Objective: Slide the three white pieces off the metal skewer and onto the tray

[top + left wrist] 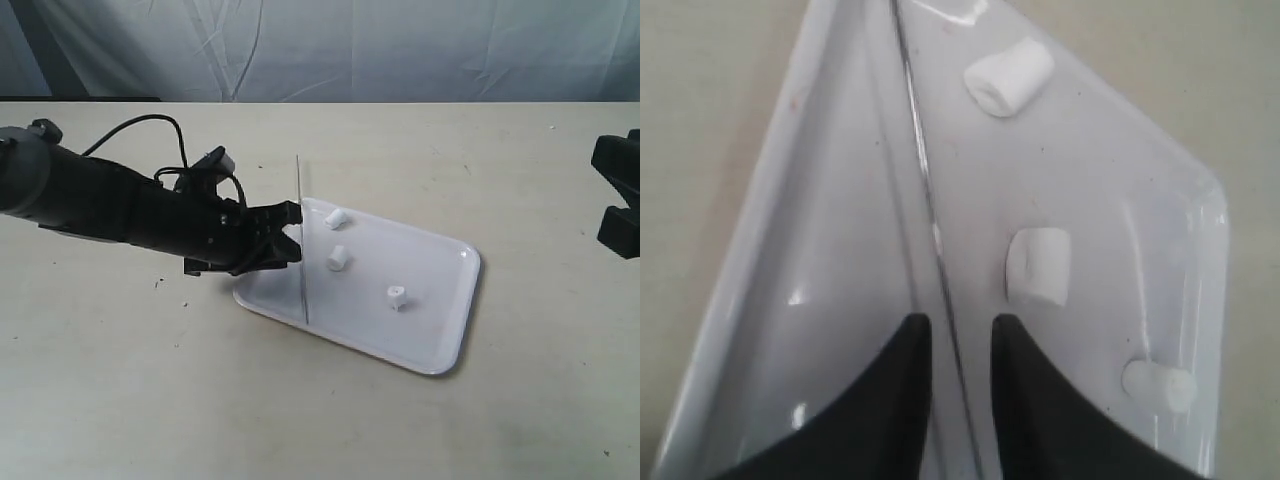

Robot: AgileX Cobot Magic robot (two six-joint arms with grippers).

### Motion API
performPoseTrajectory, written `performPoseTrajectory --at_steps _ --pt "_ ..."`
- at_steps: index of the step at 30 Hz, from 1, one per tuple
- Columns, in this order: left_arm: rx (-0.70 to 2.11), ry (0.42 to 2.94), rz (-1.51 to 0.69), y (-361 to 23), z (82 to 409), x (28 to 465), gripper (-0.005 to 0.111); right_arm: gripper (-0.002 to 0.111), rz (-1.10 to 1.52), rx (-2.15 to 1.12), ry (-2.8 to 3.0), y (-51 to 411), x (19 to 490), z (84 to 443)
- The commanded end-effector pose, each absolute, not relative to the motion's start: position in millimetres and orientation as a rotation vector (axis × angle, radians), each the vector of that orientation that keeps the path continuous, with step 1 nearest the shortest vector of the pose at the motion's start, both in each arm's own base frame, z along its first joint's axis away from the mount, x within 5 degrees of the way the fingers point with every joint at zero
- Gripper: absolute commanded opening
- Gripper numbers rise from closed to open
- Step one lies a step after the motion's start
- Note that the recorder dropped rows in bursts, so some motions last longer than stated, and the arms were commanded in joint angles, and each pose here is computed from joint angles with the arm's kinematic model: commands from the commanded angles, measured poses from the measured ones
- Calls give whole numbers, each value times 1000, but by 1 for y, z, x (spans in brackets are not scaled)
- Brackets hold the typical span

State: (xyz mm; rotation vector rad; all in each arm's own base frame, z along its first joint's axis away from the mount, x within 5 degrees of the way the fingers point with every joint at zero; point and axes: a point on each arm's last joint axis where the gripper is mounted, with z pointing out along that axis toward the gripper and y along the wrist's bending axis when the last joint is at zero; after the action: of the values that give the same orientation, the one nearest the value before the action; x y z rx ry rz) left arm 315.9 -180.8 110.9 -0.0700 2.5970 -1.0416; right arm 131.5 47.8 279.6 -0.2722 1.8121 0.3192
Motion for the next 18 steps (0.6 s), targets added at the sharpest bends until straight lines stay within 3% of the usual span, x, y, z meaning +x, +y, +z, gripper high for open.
performPoseTrajectory --at_steps 1,7,11,18 --pt "-104 2635 -1062 -182 106 315 26 26 325 -272 1814 48 130 279" --pt "93 2503 -1029 -180 145 314 21 26 327 -274 1816 48 130 278" --pt "336 2402 -958 -177 183 304 18 26 341 -289 1830 49 129 277" --pt "488 2237 -960 -169 251 278 18 26 341 -289 1830 49 129 277"
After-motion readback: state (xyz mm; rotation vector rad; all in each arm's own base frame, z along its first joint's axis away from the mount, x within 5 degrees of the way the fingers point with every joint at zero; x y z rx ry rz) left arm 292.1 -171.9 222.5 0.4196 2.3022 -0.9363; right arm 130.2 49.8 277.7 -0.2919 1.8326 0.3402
